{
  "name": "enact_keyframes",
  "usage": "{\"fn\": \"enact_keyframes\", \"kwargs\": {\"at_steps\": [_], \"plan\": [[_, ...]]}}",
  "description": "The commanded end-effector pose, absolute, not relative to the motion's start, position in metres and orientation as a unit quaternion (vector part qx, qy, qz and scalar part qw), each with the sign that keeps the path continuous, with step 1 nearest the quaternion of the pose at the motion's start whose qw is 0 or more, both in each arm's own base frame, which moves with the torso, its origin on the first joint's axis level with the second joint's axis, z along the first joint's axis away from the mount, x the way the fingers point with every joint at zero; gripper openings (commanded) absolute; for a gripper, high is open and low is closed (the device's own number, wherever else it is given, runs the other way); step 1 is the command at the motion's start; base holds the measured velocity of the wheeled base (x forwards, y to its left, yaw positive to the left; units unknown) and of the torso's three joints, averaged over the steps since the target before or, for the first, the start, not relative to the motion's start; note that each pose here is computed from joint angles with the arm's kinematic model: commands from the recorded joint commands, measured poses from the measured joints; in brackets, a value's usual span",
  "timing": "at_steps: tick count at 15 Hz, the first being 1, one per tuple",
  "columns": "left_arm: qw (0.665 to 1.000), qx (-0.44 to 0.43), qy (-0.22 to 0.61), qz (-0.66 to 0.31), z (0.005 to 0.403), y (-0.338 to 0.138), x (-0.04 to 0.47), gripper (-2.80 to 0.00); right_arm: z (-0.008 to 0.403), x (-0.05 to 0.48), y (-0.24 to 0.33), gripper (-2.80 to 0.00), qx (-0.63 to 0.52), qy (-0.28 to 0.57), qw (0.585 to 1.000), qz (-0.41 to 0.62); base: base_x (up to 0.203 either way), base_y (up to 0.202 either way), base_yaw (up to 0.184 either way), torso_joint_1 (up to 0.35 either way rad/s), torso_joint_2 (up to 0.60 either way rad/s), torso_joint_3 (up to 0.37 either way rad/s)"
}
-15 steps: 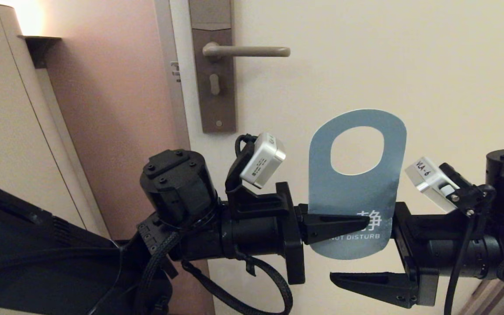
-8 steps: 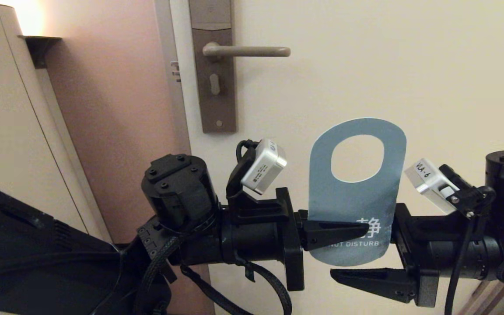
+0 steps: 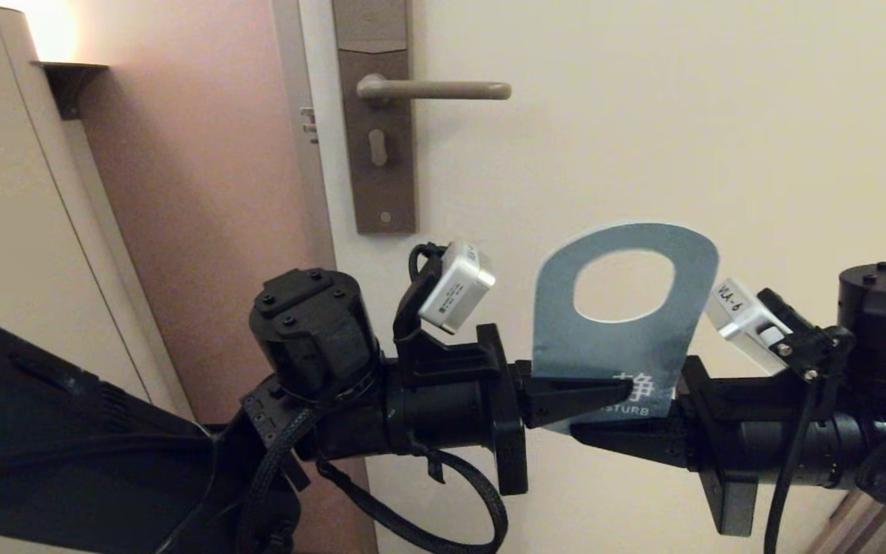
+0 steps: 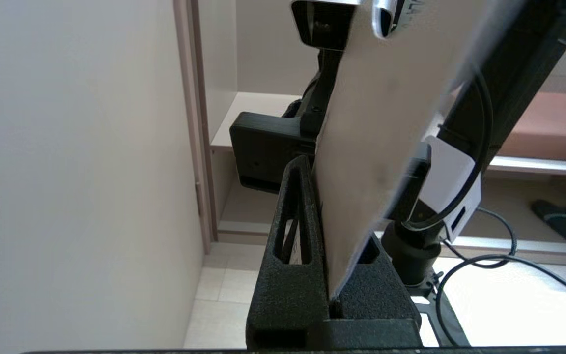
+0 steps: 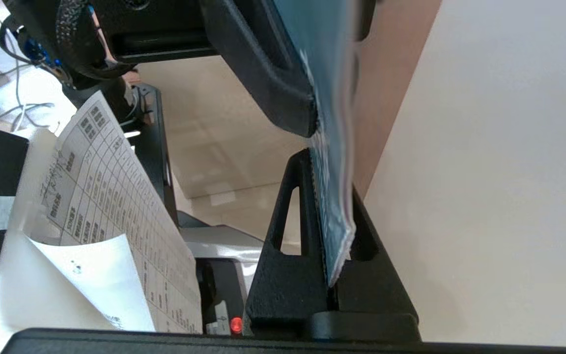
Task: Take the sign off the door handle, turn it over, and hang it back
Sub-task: Hand it to the other hand
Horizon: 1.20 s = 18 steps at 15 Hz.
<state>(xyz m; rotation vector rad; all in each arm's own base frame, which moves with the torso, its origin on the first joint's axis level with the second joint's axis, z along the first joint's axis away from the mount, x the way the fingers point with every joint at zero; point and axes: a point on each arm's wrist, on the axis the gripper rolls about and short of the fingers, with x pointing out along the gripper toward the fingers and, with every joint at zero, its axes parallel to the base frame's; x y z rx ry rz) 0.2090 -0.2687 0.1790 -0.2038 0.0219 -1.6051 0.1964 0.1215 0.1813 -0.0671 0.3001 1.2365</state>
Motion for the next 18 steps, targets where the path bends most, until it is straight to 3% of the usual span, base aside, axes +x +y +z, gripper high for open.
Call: {"fn": "enact_keyframes", "kwargs": {"at_steps": [1,10,11,18], "plan": [[0.687,-0.091,0.011,-0.721,0.1777,-0.2696,0.2091,-2.80,0.1807,0.1981,0.1223,-2.80,-0.032,0.139,0.804,0.577,0.000,0.000,0.000,0.000,0.00,0.000],[0.682,-0.089,0.026,-0.726,0.1695,-0.2688,0.2074,-2.80,0.1792,0.1983,0.1224,-2.80,-0.032,0.142,0.804,0.577,0.000,0.000,0.000,0.000,0.00,0.000],[0.677,-0.089,0.026,-0.730,0.1688,-0.2675,0.2060,0.00,0.1788,0.1981,0.1223,-2.80,-0.032,0.143,0.803,0.577,0.000,0.000,0.000,0.000,0.00,0.000],[0.672,-0.088,0.007,-0.735,0.1705,-0.2668,0.2048,0.00,0.1787,0.1973,0.1219,-2.80,-0.032,0.143,0.803,0.577,0.000,0.000,0.000,0.000,0.00,0.000]]}}
